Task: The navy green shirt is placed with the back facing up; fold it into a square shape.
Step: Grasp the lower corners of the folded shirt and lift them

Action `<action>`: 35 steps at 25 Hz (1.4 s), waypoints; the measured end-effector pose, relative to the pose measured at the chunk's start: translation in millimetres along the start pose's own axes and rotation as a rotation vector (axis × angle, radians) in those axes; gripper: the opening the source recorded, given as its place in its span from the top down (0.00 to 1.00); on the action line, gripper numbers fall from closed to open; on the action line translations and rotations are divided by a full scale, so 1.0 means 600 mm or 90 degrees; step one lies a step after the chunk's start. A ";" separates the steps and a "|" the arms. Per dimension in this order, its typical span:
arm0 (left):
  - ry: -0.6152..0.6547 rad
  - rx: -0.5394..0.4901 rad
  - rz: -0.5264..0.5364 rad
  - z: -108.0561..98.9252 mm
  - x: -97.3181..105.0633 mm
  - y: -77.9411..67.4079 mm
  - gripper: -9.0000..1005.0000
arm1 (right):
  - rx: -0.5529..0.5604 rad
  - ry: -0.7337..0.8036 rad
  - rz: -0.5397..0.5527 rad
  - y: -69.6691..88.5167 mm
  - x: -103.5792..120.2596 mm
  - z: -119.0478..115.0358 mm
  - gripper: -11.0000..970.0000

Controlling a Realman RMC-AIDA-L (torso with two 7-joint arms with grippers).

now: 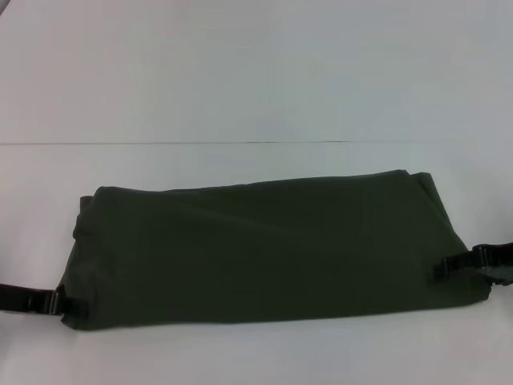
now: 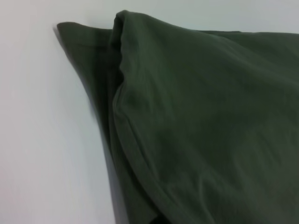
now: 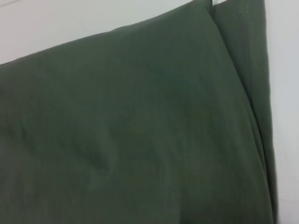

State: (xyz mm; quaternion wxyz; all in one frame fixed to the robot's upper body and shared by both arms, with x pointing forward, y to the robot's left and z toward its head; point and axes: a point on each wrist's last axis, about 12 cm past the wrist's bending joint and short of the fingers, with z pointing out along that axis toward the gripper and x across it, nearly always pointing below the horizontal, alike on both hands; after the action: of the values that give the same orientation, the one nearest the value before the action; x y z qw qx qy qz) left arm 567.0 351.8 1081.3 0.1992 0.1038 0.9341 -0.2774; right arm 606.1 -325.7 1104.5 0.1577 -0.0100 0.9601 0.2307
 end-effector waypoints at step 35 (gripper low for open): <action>-0.001 0.003 -0.001 0.000 -0.001 -0.002 0.97 | 0.016 0.014 -0.010 -0.006 0.011 0.005 0.60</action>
State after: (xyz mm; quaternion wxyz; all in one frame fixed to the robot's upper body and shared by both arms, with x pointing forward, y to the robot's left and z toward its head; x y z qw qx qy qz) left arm 567.1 350.9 1082.2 0.1992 0.1037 0.9334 -0.2798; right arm 601.2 -327.1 1098.7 0.1492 -0.0180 0.9644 0.2174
